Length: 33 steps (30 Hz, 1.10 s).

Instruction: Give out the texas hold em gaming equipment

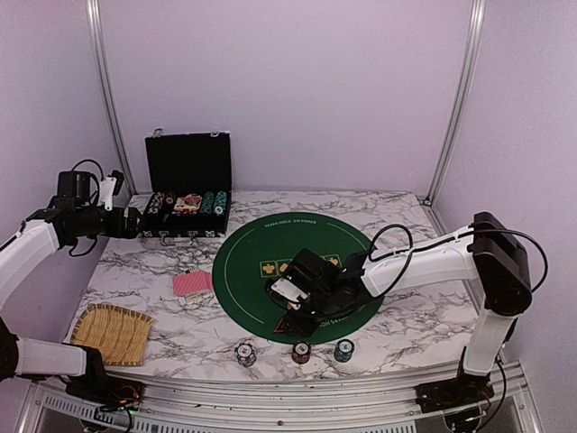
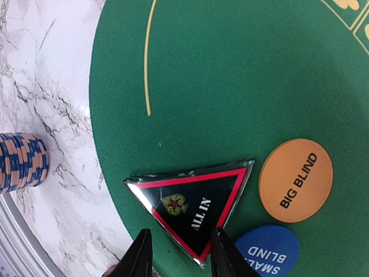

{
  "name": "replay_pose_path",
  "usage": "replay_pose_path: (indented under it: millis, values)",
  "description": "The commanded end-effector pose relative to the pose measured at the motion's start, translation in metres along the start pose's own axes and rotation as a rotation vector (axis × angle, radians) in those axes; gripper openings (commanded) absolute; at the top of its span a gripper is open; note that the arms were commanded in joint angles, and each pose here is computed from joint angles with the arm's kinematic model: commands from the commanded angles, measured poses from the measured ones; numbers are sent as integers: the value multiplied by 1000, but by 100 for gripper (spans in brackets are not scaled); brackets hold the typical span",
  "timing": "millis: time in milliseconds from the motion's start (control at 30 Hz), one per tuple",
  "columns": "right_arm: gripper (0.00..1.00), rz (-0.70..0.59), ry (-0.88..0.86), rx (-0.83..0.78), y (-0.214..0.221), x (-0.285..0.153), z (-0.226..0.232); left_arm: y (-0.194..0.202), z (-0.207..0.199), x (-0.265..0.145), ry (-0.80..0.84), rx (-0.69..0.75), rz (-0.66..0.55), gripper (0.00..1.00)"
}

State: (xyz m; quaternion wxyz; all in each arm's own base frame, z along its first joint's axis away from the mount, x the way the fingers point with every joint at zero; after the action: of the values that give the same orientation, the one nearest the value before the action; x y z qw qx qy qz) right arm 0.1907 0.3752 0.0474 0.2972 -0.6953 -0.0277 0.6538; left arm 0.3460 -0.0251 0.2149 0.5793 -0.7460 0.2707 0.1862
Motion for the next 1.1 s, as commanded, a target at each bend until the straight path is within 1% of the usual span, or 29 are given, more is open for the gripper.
replay_pose_path:
  millis: [0, 400, 567, 667, 767, 1067]
  values:
    - [34, 24, 13, -28, -4, 1, -4, -16, -7, -11, 25, -2, -40, 99]
    - [41, 56, 10, -43, 2, -3, -3, -15, -8, -11, 32, 0, -38, 99]
    - [45, 57, -2, -52, 2, -7, 0, -15, -8, -11, 32, 0, -36, 99]
    - [45, 51, -7, -56, 0, -10, 0, -15, -9, -11, 34, 1, -36, 99]
    - [45, 54, -8, -62, -1, -9, 0, -15, -9, -11, 35, 1, -36, 99]
    - [34, 70, -10, -67, -3, 5, 0, -17, -10, -13, 36, 0, -44, 99]
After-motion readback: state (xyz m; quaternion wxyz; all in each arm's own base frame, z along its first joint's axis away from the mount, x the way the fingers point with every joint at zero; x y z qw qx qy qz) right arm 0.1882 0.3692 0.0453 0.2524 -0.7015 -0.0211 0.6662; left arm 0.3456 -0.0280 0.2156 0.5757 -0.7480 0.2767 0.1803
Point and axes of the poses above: each gripper's point midway between its finger pads, its own x axis out along the fingers, its own z axis along the line the jaws close on, y = z × x, the point moved 1 cm from there along -x, back along the fingers, and after that the axes turned 15 degrees about -x, right-handed, at the moved point
